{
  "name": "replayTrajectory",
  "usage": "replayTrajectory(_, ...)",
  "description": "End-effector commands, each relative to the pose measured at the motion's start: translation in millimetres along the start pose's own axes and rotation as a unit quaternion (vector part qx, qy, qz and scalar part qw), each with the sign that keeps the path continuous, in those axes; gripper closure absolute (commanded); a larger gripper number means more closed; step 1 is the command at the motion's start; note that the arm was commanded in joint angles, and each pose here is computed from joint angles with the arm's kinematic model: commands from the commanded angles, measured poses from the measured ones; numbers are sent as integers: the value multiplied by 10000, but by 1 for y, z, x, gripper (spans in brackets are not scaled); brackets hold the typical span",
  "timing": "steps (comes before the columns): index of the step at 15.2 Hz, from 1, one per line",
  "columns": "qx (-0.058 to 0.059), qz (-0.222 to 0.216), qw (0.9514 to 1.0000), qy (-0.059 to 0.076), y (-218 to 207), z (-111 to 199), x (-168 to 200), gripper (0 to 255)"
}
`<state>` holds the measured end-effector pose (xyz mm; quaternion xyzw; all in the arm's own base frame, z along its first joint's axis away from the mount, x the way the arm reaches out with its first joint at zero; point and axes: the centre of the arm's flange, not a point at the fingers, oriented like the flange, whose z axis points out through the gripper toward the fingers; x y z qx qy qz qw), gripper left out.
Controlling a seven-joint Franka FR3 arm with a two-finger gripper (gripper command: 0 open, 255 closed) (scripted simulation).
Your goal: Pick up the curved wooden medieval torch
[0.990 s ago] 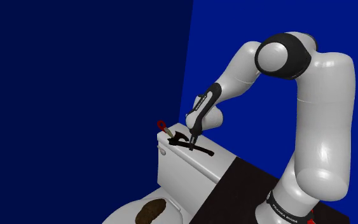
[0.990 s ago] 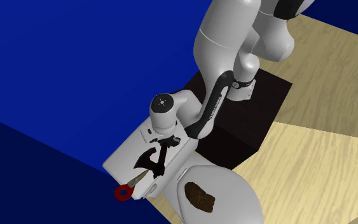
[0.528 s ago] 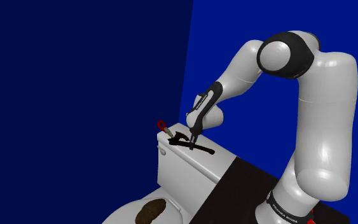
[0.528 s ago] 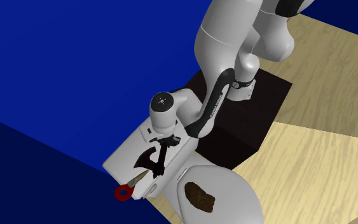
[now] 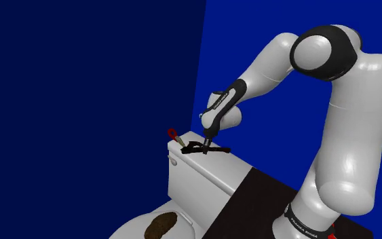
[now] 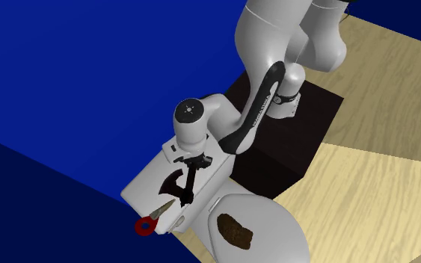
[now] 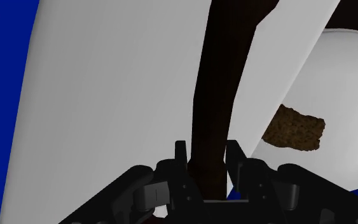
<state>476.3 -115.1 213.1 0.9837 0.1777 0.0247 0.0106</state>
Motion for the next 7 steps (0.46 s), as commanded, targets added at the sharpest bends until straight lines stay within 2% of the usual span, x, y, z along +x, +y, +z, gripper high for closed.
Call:
replayTrajectory(1, 0, 0, 10000, 0, 1, -11, 0, 255)
replayTrajectory(5, 0, 0, 10000, 0, 2, -32, 1, 255)
replayTrajectory(7, 0, 0, 10000, 0, 2, -33, 1, 255)
